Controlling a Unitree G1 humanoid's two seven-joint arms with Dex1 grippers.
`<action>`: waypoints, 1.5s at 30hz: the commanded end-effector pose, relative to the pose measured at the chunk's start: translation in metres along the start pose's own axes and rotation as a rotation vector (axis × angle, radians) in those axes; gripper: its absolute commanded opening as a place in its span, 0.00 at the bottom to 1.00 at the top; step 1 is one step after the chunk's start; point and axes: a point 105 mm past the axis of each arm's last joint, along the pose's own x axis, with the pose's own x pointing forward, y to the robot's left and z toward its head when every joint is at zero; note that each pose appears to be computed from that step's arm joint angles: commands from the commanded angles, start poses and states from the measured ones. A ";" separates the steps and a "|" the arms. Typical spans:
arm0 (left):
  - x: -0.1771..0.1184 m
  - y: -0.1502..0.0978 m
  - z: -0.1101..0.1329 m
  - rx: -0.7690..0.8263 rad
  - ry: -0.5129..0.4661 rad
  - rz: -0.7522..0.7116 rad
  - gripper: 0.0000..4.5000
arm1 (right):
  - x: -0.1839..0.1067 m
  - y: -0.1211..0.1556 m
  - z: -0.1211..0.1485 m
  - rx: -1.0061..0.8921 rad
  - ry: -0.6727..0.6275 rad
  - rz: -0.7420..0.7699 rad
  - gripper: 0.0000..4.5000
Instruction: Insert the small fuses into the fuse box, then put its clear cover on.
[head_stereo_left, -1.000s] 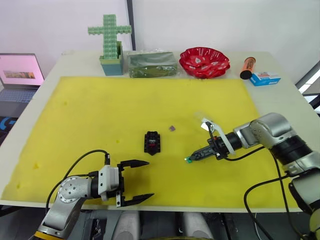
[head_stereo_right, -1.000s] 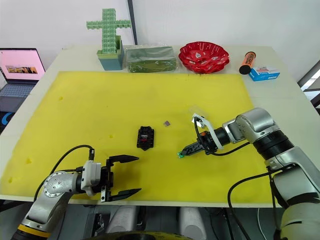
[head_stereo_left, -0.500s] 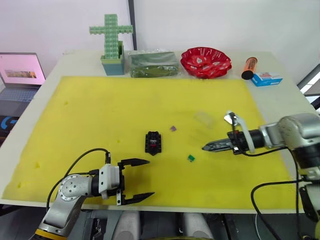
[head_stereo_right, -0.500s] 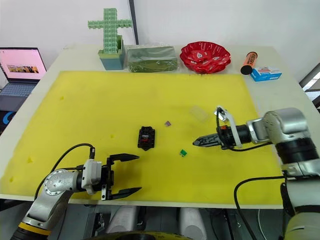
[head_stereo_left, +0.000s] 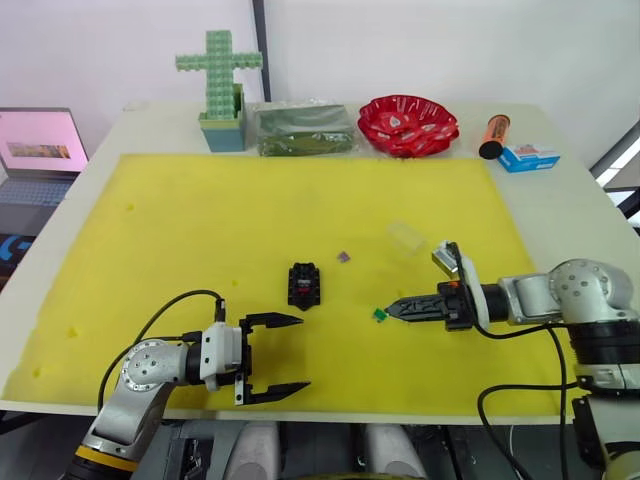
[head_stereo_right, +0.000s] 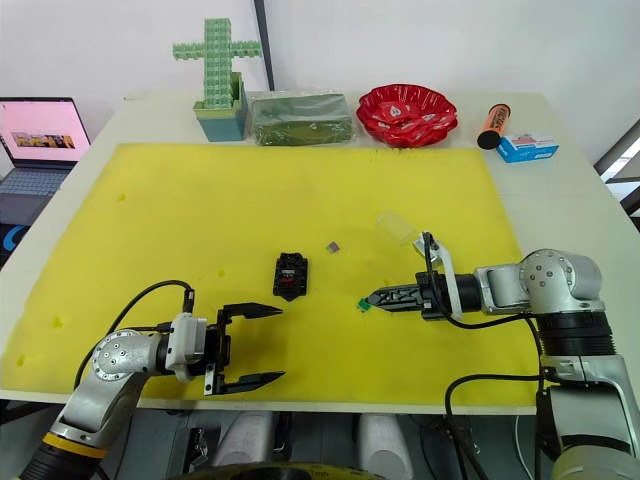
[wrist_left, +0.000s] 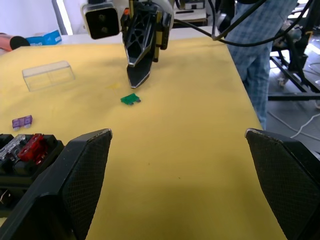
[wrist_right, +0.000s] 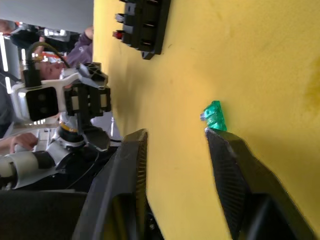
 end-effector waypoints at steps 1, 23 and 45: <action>0.000 -0.003 0.005 0.003 -0.015 0.001 1.00 | -0.004 0.002 0.002 -0.011 -0.007 -0.004 0.27; -0.003 -0.003 0.006 0.004 -0.005 0.020 1.00 | -0.002 -0.007 0.001 0.001 -0.001 -0.044 0.27; -0.003 -0.002 0.008 0.005 -0.001 0.039 1.00 | 0.010 -0.002 0.006 0.005 0.002 0.014 0.27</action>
